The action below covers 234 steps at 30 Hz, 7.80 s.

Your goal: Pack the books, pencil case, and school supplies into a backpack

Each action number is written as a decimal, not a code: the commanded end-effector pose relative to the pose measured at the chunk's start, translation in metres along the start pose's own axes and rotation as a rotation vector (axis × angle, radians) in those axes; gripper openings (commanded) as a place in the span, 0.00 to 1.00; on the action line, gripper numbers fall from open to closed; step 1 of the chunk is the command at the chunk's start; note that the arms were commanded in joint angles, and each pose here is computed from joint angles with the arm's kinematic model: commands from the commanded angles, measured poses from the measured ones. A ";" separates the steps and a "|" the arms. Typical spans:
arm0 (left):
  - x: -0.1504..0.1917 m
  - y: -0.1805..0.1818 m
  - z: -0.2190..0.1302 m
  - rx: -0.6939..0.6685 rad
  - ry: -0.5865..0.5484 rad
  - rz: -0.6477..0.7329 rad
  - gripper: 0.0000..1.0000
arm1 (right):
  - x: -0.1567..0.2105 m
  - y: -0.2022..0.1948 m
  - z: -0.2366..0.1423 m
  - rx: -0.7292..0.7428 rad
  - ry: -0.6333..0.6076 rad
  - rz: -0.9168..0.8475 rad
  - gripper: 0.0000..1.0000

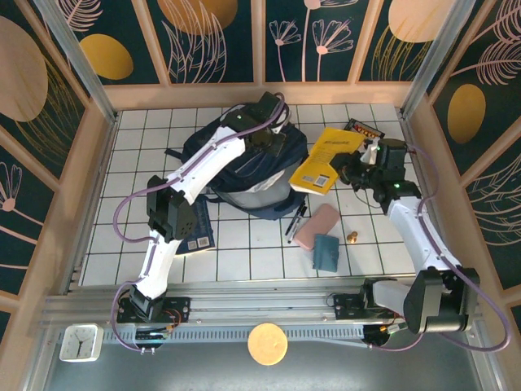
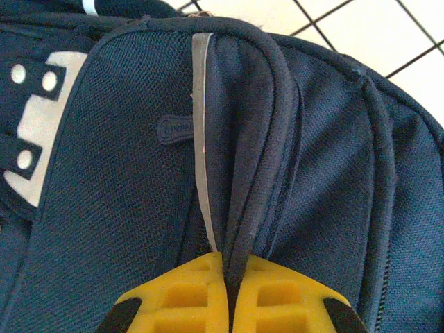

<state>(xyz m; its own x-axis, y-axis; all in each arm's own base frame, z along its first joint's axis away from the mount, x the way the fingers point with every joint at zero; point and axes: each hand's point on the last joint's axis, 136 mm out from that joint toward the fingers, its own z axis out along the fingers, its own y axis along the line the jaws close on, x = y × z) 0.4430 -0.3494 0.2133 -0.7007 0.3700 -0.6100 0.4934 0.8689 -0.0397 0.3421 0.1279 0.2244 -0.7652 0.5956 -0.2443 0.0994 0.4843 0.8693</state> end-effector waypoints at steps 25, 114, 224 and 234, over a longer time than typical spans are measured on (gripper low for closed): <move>-0.069 -0.001 -0.086 0.184 -0.196 -0.171 0.00 | 0.019 0.064 0.145 -0.415 0.052 0.013 0.00; 0.340 0.196 -0.062 -0.112 0.139 -1.087 0.87 | 0.310 0.003 0.246 0.235 0.925 -0.469 0.66; 0.145 0.128 -0.129 0.351 -0.228 -0.798 0.99 | 0.062 0.062 0.049 0.179 0.095 -0.246 0.00; 0.099 0.057 -0.023 0.022 0.007 -0.163 0.99 | -0.004 -0.029 -0.078 0.641 -0.189 -0.139 0.00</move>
<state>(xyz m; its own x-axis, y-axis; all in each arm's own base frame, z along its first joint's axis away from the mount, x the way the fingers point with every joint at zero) 0.3879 -0.2570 0.1978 -0.8166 -0.0353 -0.5762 0.2873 0.8409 -0.4586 0.3180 0.0960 0.2476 -0.6841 0.5795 -0.4429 0.3180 0.7835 0.5338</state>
